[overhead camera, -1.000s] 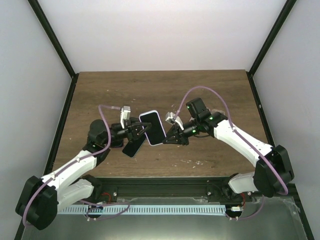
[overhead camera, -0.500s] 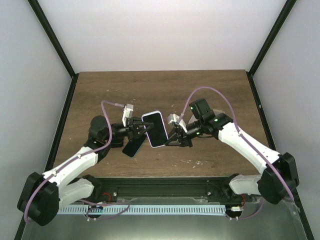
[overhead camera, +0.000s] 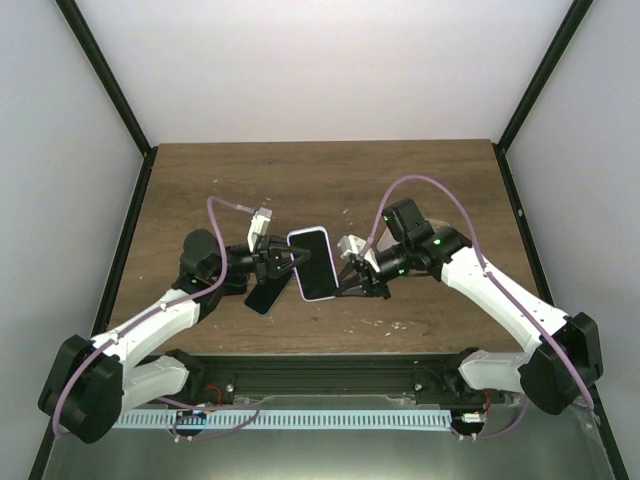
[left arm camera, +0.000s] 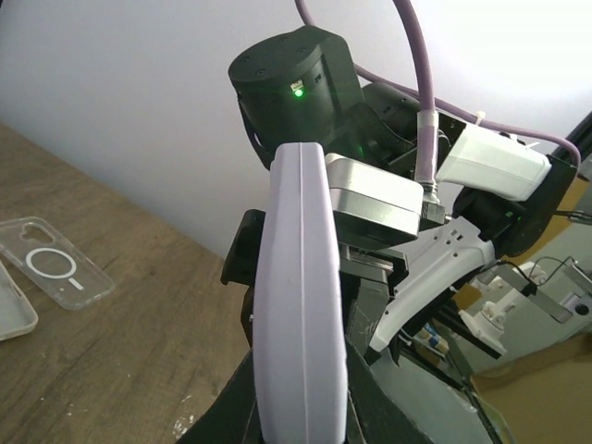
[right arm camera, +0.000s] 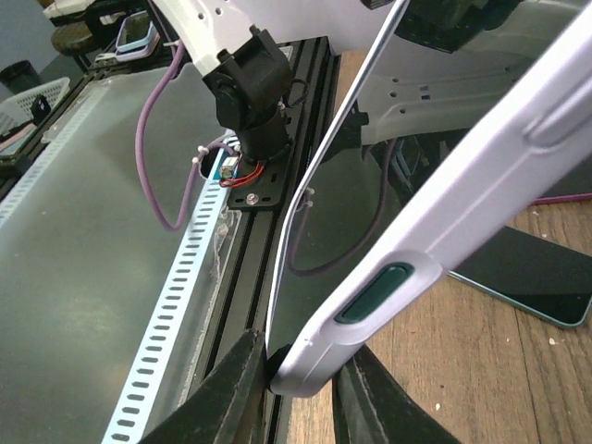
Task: Take the phone out of the phone case
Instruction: Remove the phone case from the phone.
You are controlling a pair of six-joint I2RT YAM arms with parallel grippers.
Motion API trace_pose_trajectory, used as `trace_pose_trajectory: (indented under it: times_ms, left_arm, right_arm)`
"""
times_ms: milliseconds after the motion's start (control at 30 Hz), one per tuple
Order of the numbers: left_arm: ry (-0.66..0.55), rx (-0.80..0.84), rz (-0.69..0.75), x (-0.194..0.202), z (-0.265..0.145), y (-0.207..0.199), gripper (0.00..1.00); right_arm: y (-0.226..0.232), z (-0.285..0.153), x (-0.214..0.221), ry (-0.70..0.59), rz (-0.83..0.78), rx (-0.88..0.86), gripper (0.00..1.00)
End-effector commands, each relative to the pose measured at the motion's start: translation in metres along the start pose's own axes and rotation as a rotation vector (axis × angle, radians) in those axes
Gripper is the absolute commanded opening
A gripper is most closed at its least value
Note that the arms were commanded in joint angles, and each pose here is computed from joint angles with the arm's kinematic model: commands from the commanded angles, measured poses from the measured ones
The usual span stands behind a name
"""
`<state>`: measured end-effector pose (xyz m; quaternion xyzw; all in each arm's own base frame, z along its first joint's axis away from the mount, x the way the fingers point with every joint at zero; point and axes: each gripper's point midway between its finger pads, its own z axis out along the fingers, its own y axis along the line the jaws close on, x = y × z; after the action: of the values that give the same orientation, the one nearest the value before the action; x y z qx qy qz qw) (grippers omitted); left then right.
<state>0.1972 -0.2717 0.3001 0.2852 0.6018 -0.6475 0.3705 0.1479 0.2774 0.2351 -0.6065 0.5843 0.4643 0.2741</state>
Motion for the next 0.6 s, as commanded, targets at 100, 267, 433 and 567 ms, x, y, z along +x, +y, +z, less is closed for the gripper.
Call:
trace_pose_trajectory:
  times_ms: [100,267,433,567]
  left_arm:
    - [-0.025,0.082,-0.016,-0.018,0.004,-0.016,0.0]
    - [-0.025,0.098,-0.039,-0.021,0.005,-0.02,0.0]
    - [-0.03,0.083,-0.061,-0.019,0.006,-0.016,0.0]
    - [-0.032,0.087,-0.067,-0.02,0.007,-0.017,0.0]
  right_arm:
    - [0.01,-0.004,-0.019,0.008,-0.235,0.024,0.21]
    - [0.0,-0.002,-0.019,0.05,-0.32,0.072,0.21]
    - [-0.007,0.001,-0.021,0.097,-0.402,0.102,0.24]
    - [-0.01,0.003,-0.021,0.113,-0.432,0.116,0.26]
